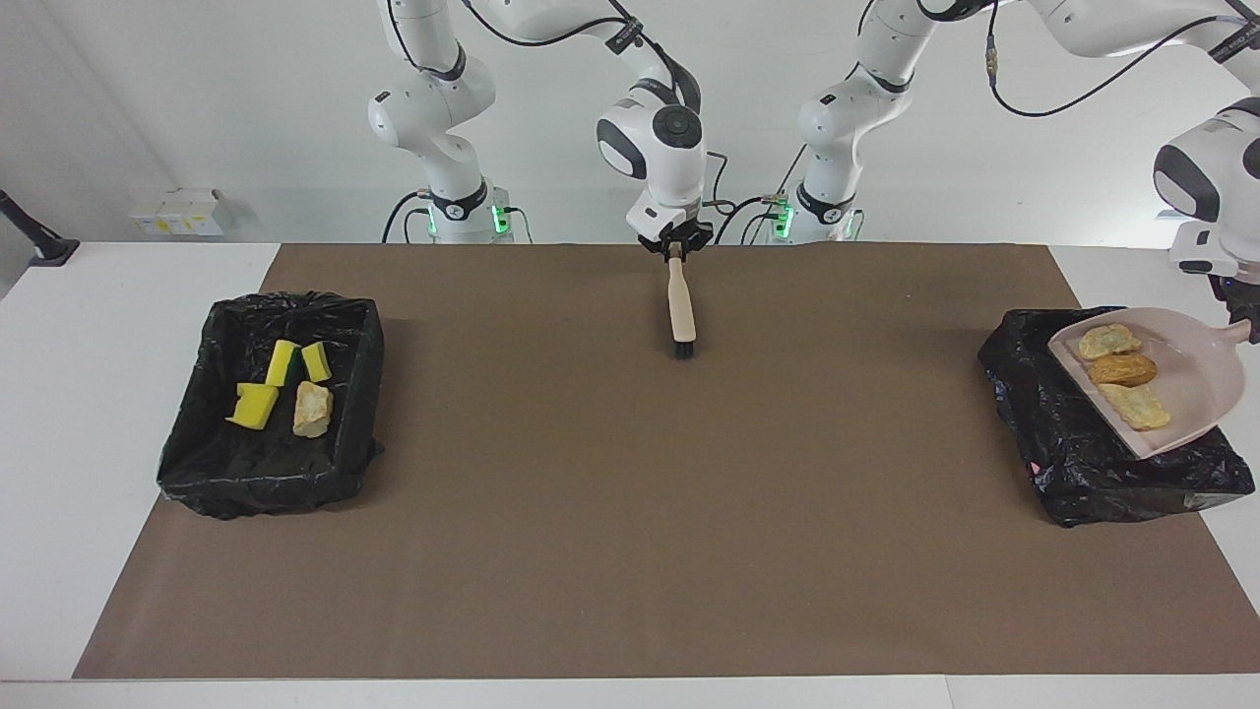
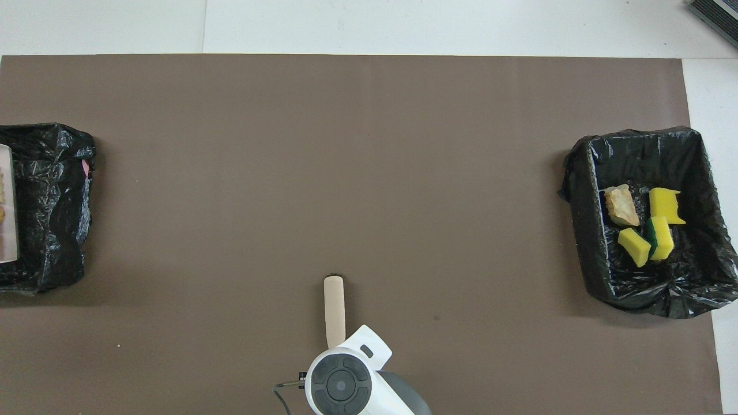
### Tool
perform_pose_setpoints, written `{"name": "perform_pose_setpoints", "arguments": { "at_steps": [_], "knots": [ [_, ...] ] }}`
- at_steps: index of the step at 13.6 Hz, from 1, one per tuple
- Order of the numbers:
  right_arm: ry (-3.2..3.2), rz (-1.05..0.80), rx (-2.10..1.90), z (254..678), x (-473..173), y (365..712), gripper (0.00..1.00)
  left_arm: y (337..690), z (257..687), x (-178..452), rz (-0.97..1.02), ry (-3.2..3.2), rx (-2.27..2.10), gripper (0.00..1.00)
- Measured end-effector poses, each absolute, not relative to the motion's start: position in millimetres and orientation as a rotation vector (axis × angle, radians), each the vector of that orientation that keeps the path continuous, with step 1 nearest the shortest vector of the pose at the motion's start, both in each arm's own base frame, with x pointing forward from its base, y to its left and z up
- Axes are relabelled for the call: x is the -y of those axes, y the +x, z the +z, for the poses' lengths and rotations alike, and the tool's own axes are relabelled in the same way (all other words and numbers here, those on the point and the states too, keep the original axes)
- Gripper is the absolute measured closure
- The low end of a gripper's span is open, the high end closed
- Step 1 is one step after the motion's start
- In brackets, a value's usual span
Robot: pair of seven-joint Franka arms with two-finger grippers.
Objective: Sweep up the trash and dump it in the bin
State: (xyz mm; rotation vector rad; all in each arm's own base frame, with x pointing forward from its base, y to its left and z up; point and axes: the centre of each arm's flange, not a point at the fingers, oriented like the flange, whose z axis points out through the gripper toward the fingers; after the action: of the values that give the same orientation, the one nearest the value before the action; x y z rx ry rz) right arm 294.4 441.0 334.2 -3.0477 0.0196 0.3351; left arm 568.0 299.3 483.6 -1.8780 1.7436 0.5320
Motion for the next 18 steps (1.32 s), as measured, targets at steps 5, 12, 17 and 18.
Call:
{"name": "perform_pose_setpoints", "arguments": {
  "at_steps": [5,12,17,18],
  "knots": [
    [-3.062,0.362,-0.031,366,-441,317,0.09,571,495,-298,0.742,-1.735,-1.718,0.69],
    [-3.090,0.273,0.102,452,-367,414,0.00,583,526,-284,0.853,-1.622,-1.635,0.69],
    [-3.133,0.172,0.235,474,-301,470,0.00,585,557,-267,0.800,-1.688,-1.599,0.69],
    [-3.132,0.155,0.253,478,-286,481,0.00,587,560,-249,0.758,-1.736,-1.618,0.69]
  ]
}}
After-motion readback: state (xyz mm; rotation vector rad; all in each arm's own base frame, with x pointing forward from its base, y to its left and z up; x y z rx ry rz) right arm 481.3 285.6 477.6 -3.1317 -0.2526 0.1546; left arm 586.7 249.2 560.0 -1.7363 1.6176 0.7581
